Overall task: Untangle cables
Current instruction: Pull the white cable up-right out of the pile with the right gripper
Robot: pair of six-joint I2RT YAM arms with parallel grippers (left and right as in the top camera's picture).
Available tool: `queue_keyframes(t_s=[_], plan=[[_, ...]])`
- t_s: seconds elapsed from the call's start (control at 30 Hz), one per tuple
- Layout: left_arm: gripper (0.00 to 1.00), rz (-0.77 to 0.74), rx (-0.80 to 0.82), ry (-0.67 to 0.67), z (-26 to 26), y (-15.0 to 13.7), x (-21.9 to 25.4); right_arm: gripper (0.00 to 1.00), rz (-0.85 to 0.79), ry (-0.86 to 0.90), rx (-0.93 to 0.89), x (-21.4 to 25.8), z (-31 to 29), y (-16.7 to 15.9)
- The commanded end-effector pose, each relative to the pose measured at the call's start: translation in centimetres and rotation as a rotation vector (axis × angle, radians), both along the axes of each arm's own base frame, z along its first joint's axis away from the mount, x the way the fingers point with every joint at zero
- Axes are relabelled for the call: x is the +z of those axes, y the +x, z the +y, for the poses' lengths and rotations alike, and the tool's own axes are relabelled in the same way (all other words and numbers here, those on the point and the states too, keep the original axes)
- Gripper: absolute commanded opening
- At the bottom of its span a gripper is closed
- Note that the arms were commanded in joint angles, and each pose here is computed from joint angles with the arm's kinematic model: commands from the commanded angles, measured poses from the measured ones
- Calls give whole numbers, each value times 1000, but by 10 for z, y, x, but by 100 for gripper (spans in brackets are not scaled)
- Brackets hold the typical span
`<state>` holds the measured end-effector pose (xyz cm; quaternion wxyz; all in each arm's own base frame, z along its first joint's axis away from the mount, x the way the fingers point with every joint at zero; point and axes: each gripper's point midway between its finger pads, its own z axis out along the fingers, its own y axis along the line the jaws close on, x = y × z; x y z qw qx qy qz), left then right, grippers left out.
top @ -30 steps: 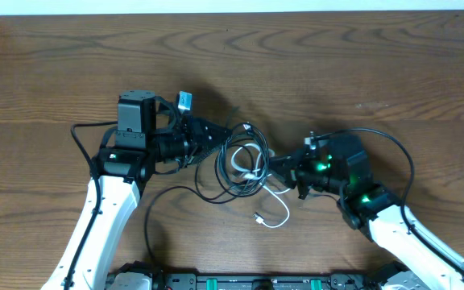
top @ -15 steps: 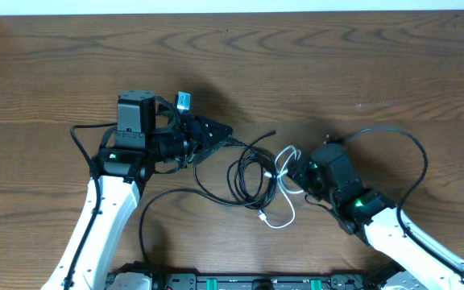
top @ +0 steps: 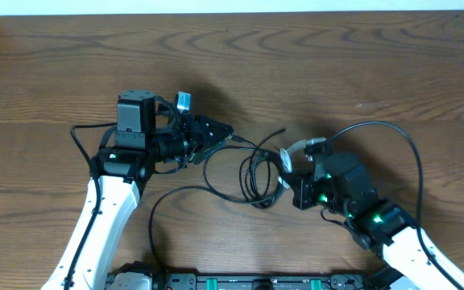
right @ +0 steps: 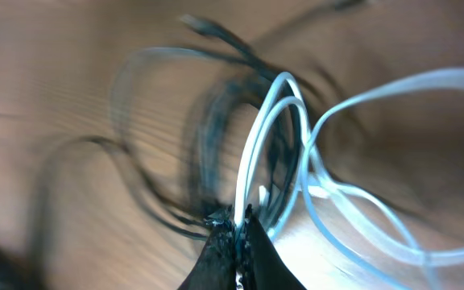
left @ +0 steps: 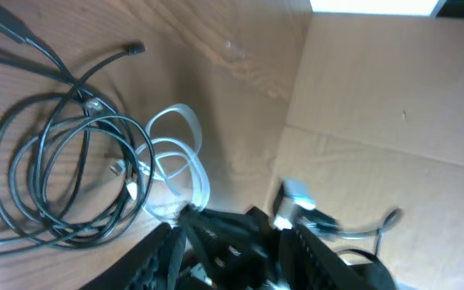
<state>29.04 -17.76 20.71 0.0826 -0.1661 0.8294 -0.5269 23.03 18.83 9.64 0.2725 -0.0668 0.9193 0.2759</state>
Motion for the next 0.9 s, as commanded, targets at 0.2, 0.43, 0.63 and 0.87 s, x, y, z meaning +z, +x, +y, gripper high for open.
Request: queue_keyframes(t_s=[0.2, 0.43, 0.63, 0.87], plan=[[44, -8, -5, 8, 0, 1, -3, 1, -312, 340, 579, 94, 68, -44], [44, -17, 11, 30, 3, 4, -5, 1, 65, -179, -275, -17, -53, 2], [44, -49, -1, 48, 4, 4, -6, 1, -48, -151, -316, 17, -60, 17], [45, -72, -9, 66, 5, 5, -7, 1, -289, -98, -469, 112, -99, 50]])
